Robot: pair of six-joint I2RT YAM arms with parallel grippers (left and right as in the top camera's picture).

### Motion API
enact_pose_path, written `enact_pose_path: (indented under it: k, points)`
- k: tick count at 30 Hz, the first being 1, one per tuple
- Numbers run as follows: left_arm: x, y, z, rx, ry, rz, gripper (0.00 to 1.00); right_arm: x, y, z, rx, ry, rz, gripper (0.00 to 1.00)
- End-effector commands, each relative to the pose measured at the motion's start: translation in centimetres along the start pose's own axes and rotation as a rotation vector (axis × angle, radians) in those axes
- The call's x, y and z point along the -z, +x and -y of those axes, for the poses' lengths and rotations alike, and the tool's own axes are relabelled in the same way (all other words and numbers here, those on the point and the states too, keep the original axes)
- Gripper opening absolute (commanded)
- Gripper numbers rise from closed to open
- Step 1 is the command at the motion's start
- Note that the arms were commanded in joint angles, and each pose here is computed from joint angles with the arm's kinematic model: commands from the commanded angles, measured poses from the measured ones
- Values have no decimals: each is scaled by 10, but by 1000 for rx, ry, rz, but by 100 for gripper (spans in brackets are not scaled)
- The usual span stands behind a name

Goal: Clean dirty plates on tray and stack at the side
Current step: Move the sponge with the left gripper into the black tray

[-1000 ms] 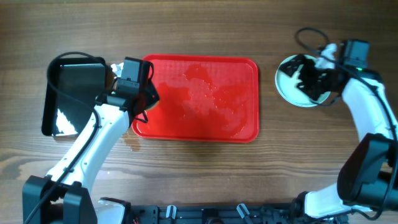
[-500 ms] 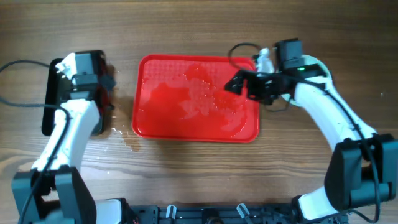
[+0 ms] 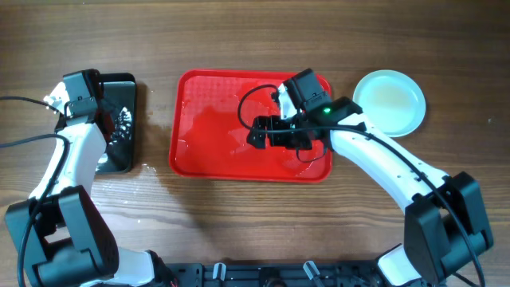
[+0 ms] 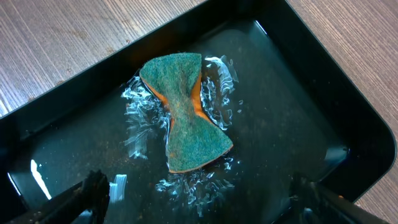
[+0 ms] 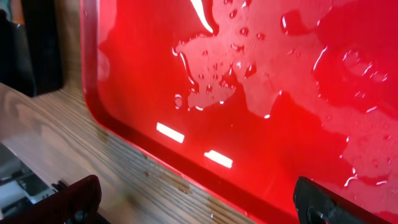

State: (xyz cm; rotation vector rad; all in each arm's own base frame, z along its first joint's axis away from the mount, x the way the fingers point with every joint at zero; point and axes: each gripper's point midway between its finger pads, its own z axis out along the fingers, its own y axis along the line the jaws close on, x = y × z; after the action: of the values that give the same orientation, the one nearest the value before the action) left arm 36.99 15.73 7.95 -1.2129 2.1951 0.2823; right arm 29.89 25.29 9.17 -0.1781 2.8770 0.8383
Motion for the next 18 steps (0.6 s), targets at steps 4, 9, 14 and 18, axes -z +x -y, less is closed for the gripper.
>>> enact_pose_path:
  k: [4, 9, 14, 18]
  points:
    - [11, 8, 10, -3, 73, -50, 90, 0, 22, -10, 26, 42, -40, 100]
    - [67, 1, 40, 8, 294, -62, 89, 22, 36, -37, 94, 10, -15, 100]
    - [162, 1, 70, -6, 651, -96, 100, 77, 45, -53, 136, 49, 128, 100]
    - [209, 9, 57, -16, 734, -104, 100, 134, 67, -51, 199, 134, 276, 100]
